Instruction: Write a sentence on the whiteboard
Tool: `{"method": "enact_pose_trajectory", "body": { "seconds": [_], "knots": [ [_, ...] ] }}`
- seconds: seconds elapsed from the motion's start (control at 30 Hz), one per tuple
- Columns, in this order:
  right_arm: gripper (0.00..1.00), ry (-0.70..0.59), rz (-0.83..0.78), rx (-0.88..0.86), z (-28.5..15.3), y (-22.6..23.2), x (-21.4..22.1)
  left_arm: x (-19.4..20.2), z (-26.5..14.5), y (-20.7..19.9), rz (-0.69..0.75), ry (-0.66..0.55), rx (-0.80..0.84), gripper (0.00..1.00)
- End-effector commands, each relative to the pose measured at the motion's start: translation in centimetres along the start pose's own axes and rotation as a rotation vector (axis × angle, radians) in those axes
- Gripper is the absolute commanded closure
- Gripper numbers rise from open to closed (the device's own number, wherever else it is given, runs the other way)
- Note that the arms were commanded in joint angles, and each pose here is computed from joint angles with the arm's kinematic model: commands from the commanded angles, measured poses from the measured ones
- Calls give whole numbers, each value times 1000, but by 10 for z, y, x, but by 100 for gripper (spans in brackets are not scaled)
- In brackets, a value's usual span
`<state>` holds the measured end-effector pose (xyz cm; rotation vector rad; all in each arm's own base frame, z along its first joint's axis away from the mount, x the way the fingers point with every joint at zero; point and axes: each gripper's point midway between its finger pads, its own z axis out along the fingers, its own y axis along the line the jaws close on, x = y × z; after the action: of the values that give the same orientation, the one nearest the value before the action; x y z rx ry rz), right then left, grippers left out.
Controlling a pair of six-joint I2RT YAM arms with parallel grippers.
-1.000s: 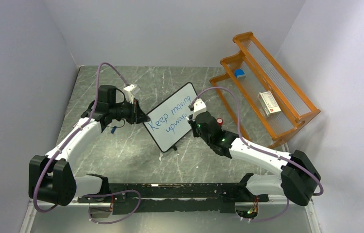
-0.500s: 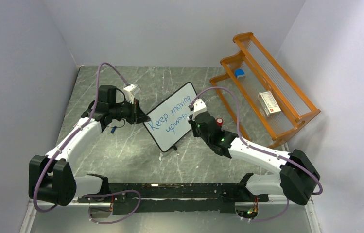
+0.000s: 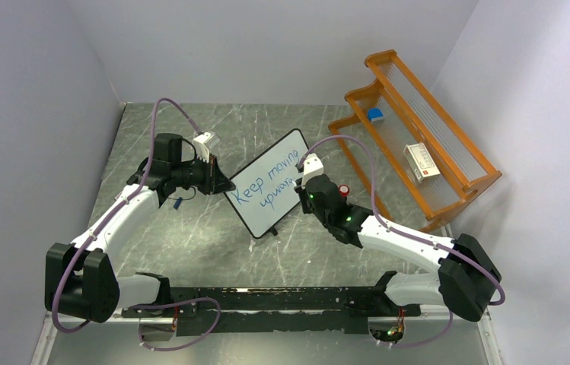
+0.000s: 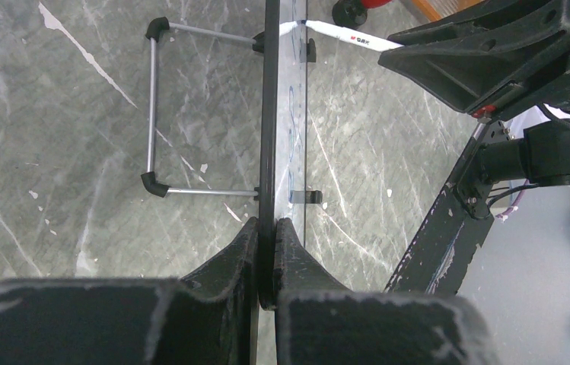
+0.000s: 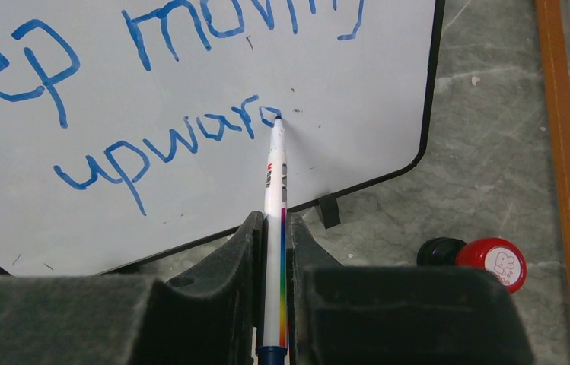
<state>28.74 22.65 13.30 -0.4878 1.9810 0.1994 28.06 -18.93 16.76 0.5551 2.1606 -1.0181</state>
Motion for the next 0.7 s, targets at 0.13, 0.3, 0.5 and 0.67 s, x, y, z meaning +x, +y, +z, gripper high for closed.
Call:
{"method": "enact_pose_trajectory", "body": {
  "seconds": [0.13,0.3,0.5,0.67],
  "knots": [
    [100,-88,22,5,-1,-1,-32,34,2,37,-20,109,-164,95],
    [100,-101,21,4,1,0,-37,35,2,38,-22,112,-164,95],
    [100,-115,19,4,2,1,-44,35,2,37,-21,110,-163,95],
    [100,-103,14,-3,6,3,-41,34,2,37,-20,110,-163,95]
  ]
}}
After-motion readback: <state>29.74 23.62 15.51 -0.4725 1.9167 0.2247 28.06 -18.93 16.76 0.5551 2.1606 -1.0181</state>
